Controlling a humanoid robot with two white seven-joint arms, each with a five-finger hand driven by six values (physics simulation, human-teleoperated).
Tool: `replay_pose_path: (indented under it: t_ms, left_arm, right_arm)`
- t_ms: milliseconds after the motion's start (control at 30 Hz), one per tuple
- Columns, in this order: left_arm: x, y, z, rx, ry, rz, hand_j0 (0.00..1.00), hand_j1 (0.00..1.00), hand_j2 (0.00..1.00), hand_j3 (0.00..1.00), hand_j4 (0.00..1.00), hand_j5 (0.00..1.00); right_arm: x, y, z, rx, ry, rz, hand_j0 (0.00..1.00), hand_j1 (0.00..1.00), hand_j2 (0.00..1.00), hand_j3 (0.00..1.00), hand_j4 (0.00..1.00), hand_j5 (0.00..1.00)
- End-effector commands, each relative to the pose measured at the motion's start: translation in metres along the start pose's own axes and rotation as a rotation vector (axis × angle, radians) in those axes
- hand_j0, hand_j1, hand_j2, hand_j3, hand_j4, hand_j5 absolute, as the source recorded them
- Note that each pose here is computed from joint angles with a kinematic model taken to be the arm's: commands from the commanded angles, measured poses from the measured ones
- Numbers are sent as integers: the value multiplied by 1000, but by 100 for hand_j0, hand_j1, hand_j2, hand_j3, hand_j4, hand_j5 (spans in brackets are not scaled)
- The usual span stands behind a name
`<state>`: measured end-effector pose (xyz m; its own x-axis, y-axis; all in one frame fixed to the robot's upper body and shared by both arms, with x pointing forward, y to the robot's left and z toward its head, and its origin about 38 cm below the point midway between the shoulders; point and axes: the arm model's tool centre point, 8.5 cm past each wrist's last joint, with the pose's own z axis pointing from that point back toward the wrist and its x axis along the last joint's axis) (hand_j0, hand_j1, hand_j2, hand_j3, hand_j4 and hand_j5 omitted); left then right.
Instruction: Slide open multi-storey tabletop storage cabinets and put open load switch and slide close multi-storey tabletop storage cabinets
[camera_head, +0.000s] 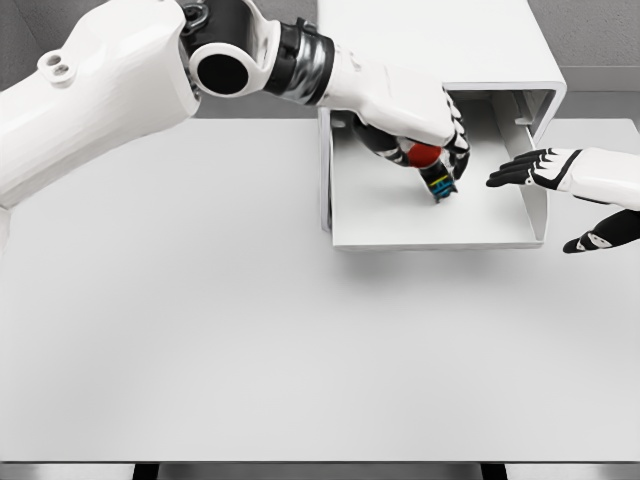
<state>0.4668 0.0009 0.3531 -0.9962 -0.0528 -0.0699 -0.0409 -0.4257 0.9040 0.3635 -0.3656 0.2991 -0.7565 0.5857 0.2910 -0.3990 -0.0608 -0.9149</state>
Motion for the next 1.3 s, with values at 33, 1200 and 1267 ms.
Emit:
replay_pose_path:
  t_ms: [33, 1200, 1267]
  left_arm:
    - [-4, 1, 3, 2, 22, -5, 100, 100, 100, 100, 100, 100]
    - [15, -78, 206, 386, 255, 183, 100, 100, 100, 100, 100, 100]
    - [17, -96, 211, 406, 265, 248, 100, 100, 100, 100, 100, 100]
  right_arm:
    - [0, -1, 1, -6, 1, -5, 100, 100, 100, 100, 100, 100]
    - [-4, 1, 8, 9, 25, -9, 100, 100, 100, 100, 100, 100]
    - [-5, -4, 17, 5, 48, 2, 100, 100, 100, 100, 100, 100]
